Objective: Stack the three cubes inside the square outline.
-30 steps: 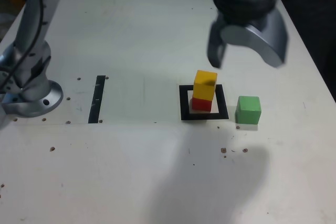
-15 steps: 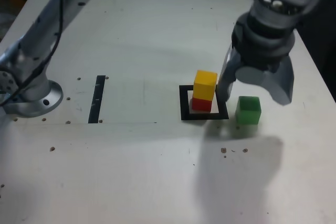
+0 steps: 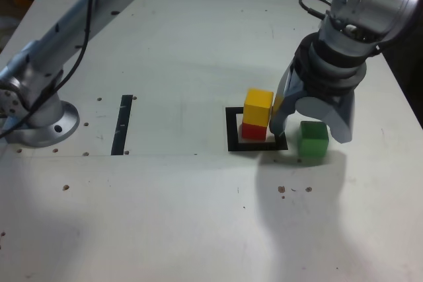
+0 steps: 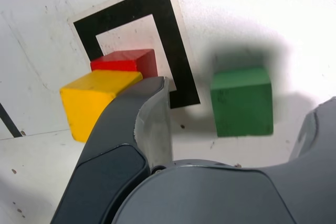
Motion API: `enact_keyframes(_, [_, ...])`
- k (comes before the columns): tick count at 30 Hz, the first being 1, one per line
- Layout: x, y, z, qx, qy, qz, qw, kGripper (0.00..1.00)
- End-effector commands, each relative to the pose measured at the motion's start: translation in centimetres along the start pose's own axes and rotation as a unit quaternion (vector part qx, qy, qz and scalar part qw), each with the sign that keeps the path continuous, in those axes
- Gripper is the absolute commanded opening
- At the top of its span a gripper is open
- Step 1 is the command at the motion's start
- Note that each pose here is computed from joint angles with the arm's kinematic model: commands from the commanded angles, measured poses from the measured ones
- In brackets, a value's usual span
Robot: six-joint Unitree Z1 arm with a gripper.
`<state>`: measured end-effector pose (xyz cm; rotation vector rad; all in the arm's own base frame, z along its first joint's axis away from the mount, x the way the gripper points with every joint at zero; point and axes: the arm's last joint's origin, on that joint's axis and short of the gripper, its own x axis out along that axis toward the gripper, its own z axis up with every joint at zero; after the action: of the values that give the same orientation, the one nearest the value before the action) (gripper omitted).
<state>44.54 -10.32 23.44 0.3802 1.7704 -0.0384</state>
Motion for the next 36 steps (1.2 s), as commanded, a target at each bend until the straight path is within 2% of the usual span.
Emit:
enact_keyframes(1, [0.6,0.0,0.3,0.001,0.007,0.0,1.0,0.84])
enact_keyframes(11, [1.6,-0.1,1.5,0.002,0.004,-0.006,1.0,0.76])
enact_keyframes(13, [1.7,-0.1,1.5,0.002,0.005,-0.009,0.9999,0.69])
enact_keyframes(18, [1.7,0.1,1.7,-0.001,-0.001,-0.01,1.0,0.43])
enact_keyframes(21, [1.6,0.1,1.8,0.0,-0.006,-0.011,0.9999,0.35])
enact_keyframes(26, [1.9,0.0,2.2,0.009,-0.006,-0.017,0.9998,0.3])
enact_keyframes(36, [1.9,-0.1,2.6,0.014,-0.012,-0.026,0.9995,0.29])
